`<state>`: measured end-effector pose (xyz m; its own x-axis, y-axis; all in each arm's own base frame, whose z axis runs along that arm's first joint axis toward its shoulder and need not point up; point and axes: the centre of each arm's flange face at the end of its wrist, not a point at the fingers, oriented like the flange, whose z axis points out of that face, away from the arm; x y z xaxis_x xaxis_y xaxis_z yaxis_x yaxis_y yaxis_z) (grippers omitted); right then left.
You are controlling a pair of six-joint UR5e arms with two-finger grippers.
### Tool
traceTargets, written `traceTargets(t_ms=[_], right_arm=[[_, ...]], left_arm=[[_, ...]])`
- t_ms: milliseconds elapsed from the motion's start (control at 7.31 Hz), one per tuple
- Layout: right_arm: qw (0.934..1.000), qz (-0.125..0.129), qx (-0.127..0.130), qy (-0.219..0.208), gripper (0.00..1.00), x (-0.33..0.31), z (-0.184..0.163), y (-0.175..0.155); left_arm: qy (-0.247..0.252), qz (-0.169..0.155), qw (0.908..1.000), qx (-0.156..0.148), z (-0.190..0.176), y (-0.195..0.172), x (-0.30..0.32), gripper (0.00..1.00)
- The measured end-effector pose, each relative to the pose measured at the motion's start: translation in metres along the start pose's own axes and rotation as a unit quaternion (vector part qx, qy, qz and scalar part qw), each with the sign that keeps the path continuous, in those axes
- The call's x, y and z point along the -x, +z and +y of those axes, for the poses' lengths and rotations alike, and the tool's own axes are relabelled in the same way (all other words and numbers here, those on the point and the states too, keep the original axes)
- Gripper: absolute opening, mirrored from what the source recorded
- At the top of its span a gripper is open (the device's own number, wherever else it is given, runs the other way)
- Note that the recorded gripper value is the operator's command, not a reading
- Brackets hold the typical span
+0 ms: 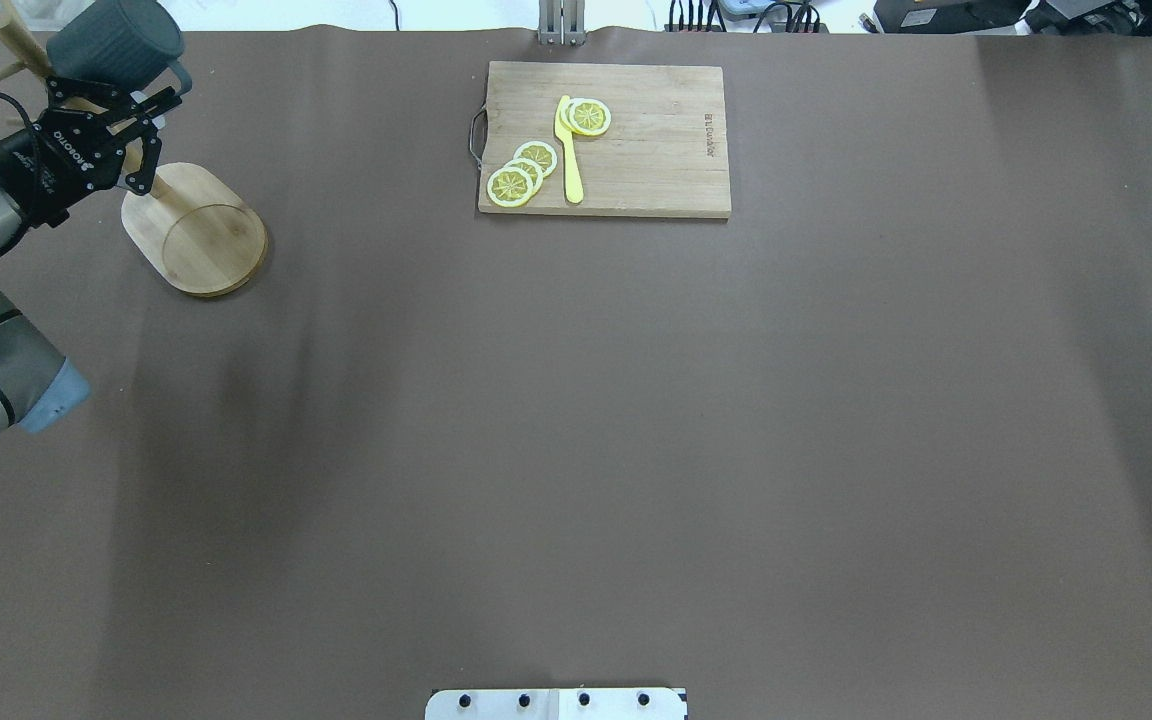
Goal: Hang cup on storage rack
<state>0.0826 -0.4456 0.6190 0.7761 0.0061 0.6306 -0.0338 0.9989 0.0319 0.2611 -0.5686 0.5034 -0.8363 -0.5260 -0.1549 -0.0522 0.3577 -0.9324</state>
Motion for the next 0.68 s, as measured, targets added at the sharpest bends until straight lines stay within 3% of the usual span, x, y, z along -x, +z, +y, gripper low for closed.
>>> traceTargets(t_ms=[684], right_arm=[[1.0000,0.000,0.000,0.000,1.00,0.0000,-0.0001,-0.0001]], left_arm=[[0.000,-0.002,1.0000,-0.003,-0.0036,-0.0029,0.0018,0.00]])
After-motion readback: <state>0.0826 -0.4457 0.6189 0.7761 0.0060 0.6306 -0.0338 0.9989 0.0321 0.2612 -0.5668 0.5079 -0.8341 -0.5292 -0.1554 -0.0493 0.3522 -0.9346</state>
